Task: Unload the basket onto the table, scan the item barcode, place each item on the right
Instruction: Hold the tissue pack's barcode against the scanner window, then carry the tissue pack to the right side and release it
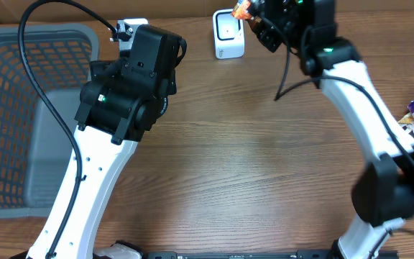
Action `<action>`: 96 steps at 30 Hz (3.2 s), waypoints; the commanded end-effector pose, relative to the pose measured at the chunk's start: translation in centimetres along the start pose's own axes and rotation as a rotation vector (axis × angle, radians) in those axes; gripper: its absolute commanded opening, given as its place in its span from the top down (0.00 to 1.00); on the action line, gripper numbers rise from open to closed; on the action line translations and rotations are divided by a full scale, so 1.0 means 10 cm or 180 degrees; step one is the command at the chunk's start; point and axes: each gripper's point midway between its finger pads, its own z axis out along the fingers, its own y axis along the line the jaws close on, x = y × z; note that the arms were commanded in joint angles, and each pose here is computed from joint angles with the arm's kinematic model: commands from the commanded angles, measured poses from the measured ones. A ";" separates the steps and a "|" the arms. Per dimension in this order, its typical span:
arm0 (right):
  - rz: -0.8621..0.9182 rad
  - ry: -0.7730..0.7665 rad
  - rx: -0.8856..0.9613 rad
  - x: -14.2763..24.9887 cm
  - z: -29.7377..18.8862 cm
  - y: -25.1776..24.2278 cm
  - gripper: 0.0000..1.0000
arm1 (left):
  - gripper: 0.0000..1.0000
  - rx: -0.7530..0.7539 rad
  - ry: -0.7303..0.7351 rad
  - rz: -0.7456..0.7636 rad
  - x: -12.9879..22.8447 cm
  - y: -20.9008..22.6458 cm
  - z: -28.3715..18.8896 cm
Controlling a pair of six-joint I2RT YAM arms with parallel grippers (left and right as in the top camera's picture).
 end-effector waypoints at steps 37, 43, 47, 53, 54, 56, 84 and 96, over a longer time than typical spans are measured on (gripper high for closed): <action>-0.4434 0.0971 0.0641 0.96 1.34 0.26 0.96 | 0.00 -0.0059 0.0022 0.0080 0.01 0.01 0.04; -0.4453 0.0935 0.0638 0.91 1.37 0.34 0.96 | 0.00 -0.0059 0.0022 0.0080 0.01 0.01 0.04; -0.4454 0.0929 0.0635 0.91 1.37 0.35 0.96 | 0.00 -0.0059 0.0022 0.0080 0.01 0.01 0.04; -0.4446 0.0898 0.0613 0.95 1.37 0.32 0.96 | 0.00 -0.0059 0.0022 0.0080 0.01 0.01 0.04; -0.4445 0.0875 0.0606 0.95 1.37 0.31 0.96 | 0.00 -0.0059 0.0022 0.0080 0.01 0.01 0.04; -0.4442 0.0839 0.0596 0.96 1.37 0.29 0.96 | 0.00 -0.0059 0.0022 0.0080 0.01 0.01 0.04; 0.0381 0.2937 0.2858 2.09 -1.62 -1.78 0.96 | 0.00 -0.0059 0.0022 0.0080 0.01 0.01 0.04; 0.3830 0.2713 0.1585 3.69 -2.73 -1.19 0.00 | 0.00 -0.0059 0.0022 0.0080 0.01 0.01 0.04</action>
